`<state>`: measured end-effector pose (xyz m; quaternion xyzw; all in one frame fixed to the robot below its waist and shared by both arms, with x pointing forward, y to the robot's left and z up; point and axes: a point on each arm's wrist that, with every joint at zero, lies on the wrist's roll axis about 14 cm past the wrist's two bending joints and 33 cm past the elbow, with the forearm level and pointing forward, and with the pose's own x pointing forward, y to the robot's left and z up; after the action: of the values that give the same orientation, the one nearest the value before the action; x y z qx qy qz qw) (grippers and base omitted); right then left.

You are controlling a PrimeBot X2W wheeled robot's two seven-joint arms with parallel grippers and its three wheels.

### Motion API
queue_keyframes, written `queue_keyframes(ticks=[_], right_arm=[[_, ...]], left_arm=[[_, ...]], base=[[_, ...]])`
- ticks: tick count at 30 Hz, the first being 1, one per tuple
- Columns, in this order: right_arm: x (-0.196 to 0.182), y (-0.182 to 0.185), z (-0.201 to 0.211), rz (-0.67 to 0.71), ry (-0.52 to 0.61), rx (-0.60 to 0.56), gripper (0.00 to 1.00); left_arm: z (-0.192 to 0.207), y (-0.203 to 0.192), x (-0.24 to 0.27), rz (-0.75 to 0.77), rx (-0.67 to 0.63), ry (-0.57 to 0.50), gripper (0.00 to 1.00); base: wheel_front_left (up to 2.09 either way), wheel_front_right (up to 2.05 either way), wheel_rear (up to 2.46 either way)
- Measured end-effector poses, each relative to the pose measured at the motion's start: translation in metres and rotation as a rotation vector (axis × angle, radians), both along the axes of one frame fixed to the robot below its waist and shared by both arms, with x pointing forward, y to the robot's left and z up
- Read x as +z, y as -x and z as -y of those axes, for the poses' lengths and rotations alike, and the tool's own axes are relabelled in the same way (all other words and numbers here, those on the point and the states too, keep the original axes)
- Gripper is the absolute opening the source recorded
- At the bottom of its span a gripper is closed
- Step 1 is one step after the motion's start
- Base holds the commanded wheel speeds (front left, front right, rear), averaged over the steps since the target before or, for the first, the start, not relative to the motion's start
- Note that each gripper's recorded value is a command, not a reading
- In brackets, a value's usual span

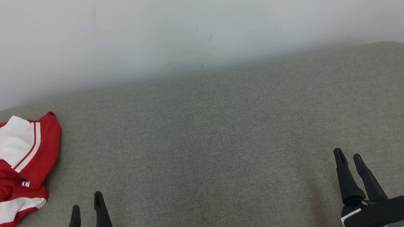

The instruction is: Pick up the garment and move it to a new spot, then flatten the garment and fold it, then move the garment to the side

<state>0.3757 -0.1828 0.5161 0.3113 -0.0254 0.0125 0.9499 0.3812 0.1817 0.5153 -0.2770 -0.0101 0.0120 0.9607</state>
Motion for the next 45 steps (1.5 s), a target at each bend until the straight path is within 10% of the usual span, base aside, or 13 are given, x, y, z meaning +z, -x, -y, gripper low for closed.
queue_keyframes(ticks=[45], right_arm=[[-0.002,0.004,-0.007,0.049,0.451,0.017,1.0]], left_arm=[[0.003,0.007,0.006,0.07,-0.002,-0.462,1.0]], base=[[0.0,0.0,0.0]])
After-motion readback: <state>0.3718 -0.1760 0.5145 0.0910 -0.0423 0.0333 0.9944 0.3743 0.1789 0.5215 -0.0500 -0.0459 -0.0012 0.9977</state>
